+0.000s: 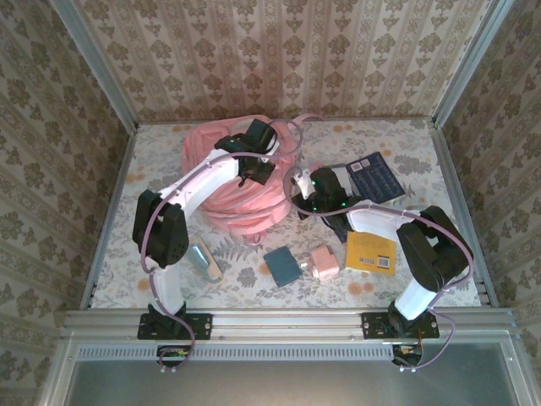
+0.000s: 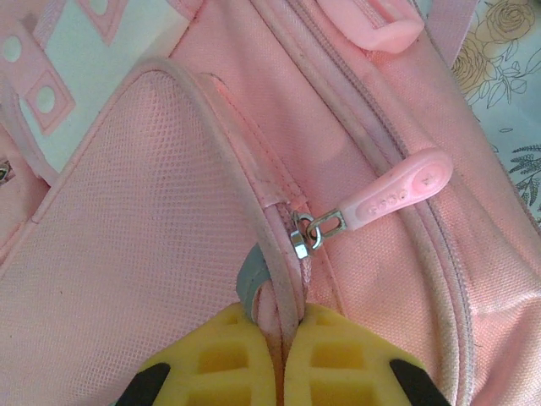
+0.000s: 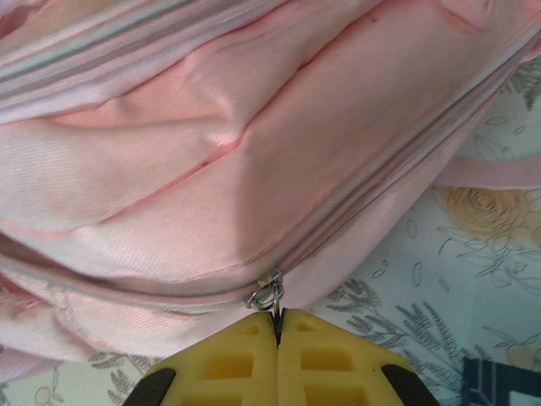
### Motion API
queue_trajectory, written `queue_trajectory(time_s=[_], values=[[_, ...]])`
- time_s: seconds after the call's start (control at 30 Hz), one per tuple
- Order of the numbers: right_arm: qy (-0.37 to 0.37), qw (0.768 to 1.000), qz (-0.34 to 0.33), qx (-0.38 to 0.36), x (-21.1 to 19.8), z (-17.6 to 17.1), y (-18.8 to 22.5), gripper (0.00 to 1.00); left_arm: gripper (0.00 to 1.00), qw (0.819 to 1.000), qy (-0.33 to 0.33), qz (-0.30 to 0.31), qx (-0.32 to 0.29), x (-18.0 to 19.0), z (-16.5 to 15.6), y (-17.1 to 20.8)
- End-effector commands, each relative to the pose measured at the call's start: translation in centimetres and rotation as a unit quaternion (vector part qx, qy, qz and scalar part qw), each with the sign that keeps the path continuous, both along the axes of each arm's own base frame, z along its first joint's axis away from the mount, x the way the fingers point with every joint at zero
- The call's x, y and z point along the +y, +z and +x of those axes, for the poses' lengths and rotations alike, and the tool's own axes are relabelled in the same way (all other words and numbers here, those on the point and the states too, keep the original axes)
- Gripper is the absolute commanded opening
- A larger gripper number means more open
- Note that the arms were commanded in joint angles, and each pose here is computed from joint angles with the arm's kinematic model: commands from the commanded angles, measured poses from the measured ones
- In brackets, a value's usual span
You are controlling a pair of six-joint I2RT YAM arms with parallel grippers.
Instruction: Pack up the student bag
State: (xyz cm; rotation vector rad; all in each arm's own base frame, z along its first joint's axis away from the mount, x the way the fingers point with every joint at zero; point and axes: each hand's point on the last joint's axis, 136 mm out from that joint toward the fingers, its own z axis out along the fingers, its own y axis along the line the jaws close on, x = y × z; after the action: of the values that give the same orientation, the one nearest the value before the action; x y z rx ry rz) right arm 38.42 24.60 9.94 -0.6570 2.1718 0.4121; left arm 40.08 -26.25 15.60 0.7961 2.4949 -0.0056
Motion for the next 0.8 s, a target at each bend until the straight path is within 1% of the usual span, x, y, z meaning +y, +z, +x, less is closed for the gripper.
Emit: queue_trajectory(time_s=[0.0, 0.43, 0.63, 0.77], values=[[-0.033, 0.999, -0.025, -0.008, -1.7, 2.0, 0.0, 0.0, 0.0, 0.999, -0.024, 0.011, -0.035, 0.4, -0.5, 2.6], [-0.078, 0.997, -0.019, -0.005, -3.5, 7.2, 0.0, 0.0, 0.0, 0.998, -0.028, 0.007, -0.05, 0.7, -1.1, 4.0], [-0.117, 0.993, -0.008, 0.01, -5.0, 10.7, -0.7, 0.0, 0.0, 0.998, -0.027, 0.002, -0.051, 0.7, -1.2, 4.4], [-0.124, 0.992, -0.007, 0.016, -4.8, 12.6, -1.0, 0.0, 0.0, 0.999, -0.027, -0.004, -0.048, 0.5, -1.3, 4.5]])
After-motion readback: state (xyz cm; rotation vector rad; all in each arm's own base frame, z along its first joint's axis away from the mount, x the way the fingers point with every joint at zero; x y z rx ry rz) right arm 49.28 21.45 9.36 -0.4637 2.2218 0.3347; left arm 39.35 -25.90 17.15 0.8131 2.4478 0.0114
